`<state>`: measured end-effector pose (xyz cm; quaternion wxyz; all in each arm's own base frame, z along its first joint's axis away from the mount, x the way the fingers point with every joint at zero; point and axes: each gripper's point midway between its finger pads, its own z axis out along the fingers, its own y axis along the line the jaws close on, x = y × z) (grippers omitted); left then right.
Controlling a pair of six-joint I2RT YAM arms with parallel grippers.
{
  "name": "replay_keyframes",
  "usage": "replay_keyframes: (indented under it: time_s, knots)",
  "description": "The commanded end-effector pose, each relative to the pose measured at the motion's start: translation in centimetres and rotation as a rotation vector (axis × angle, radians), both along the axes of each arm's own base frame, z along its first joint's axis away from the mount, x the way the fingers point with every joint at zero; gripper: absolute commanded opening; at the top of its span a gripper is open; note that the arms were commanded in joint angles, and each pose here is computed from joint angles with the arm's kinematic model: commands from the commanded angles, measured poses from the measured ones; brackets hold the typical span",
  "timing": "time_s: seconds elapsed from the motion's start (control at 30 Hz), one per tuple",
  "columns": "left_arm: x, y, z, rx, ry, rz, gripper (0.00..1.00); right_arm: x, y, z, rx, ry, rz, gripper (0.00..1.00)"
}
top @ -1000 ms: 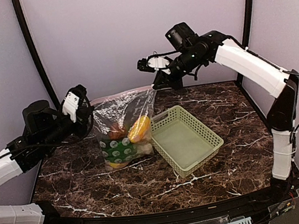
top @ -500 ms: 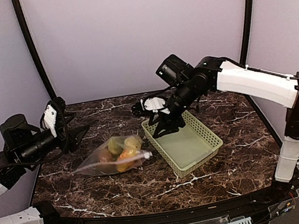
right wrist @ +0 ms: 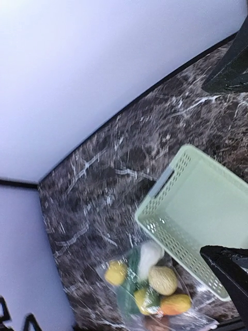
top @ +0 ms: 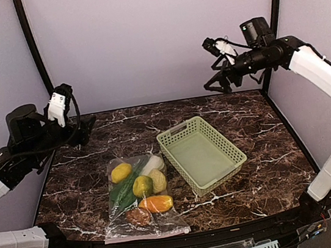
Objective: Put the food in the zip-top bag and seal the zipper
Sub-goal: Reset both arms
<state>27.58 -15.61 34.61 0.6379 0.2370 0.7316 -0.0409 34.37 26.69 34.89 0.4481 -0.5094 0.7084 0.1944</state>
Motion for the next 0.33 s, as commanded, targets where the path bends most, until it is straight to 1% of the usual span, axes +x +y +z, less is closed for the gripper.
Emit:
replay_keyframes:
  time_s: [0.0, 0.03, 0.1, 0.13, 0.2, 0.3]
  knots:
    - [3.3, 3.0, 1.1, 0.051, -0.007, 0.272, 0.99, 4.2, -7.5, 2.9, 0.214, 0.009, -0.296, 0.99]
    - [3.7, 3.6, 2.0, 0.048, -0.016, 0.310, 0.99, 5.0, -9.6, 3.1, 0.239, -0.010, -0.385, 0.99]
    - [4.9, 3.7, 1.3, 0.076, 0.025, 0.351, 0.99, 6.2, -13.6, 3.0, 0.277, -0.067, -0.570, 0.99]
    - [5.1, 3.8, 1.3, 0.077, 0.033, 0.361, 0.99, 6.3, -14.9, 2.8, 0.281, -0.097, -0.621, 0.99]
    - [5.7, 3.9, 1.1, 0.075, 0.049, 0.381, 0.99, 6.3, -16.3, 1.6, 0.264, -0.123, -0.646, 0.99]
    - [6.0, 3.5, 0.3, 0.040, 0.042, 0.363, 0.99, 6.4, -16.9, -0.9, 0.255, -0.085, -0.662, 0.99]
